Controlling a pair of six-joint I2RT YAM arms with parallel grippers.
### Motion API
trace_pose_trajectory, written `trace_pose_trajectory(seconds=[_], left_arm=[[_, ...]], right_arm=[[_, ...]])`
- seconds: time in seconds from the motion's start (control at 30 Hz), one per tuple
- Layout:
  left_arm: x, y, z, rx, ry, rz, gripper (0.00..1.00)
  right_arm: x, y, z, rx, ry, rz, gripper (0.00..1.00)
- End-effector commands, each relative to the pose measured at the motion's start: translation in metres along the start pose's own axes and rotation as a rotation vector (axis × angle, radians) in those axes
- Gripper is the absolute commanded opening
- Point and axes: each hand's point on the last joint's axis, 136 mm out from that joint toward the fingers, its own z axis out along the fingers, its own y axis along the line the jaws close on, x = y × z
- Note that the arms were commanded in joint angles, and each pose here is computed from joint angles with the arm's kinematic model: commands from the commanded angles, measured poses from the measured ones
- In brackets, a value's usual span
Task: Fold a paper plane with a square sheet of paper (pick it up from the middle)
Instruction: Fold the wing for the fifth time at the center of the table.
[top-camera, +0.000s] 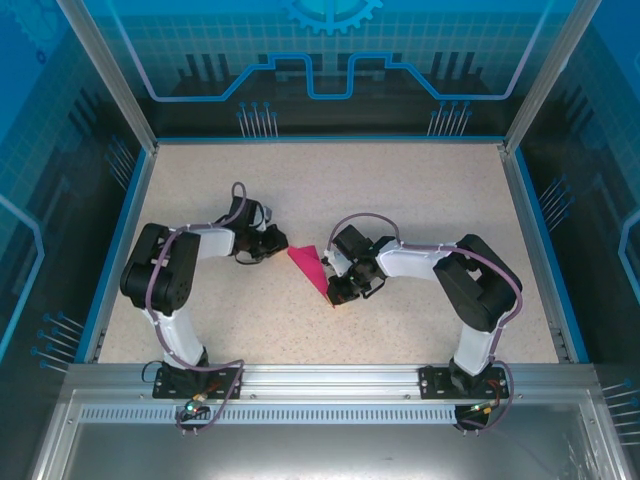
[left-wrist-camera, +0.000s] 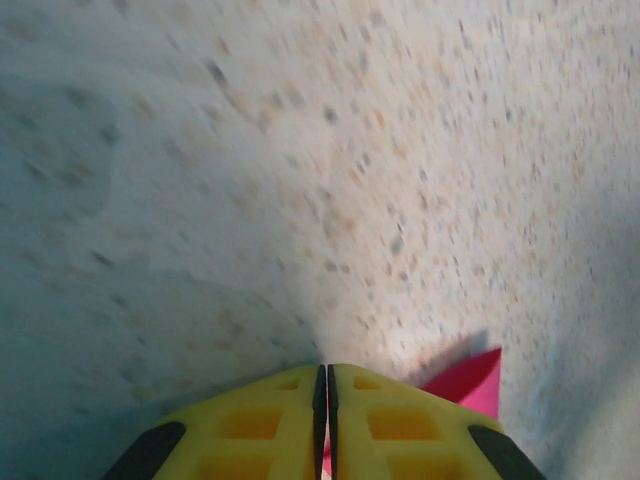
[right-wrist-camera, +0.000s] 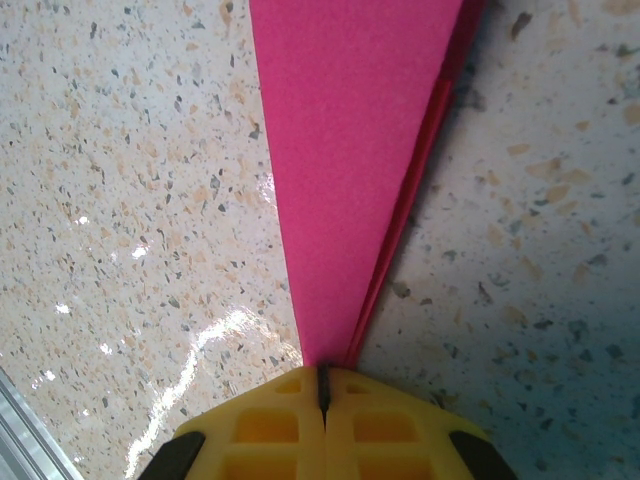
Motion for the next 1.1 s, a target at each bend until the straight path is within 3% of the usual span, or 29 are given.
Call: trace_pose_trajectory(seconds=[0.0, 0.2, 0.33, 0.57, 0.77, 1.07], left_arm=[[-0.021, 0.032, -0.004, -0.143, -0.066, -0.053, 0.14], [-0.021, -0.001, -0.033, -0.049, -0.093, -0.032, 0.14], [0.004, -0.033, -0.046, 0.072, -0.068, 0.012, 0.14], [0.063, -0.066, -0.034, 0.227, 0.068, 0.059, 0.10], [0.111, -0.085, -0.015, 0.262, 0.169, 0.093, 0.07], [0.143, -0.087, 0.005, 0.299, 0.255, 0.088, 0.06]], right_arm=[[0.074, -0.058, 0.012, 0.246, 0.235, 0.113, 0.00], [0.071, -0.055, 0.011, 0.236, 0.222, 0.115, 0.00], [0.070, -0.055, 0.011, 0.237, 0.221, 0.119, 0.00], [0.073, -0.057, 0.012, 0.246, 0.224, 0.131, 0.00], [0.072, -0.057, 0.012, 0.246, 0.224, 0.139, 0.00], [0.072, -0.058, 0.013, 0.249, 0.225, 0.147, 0.00]])
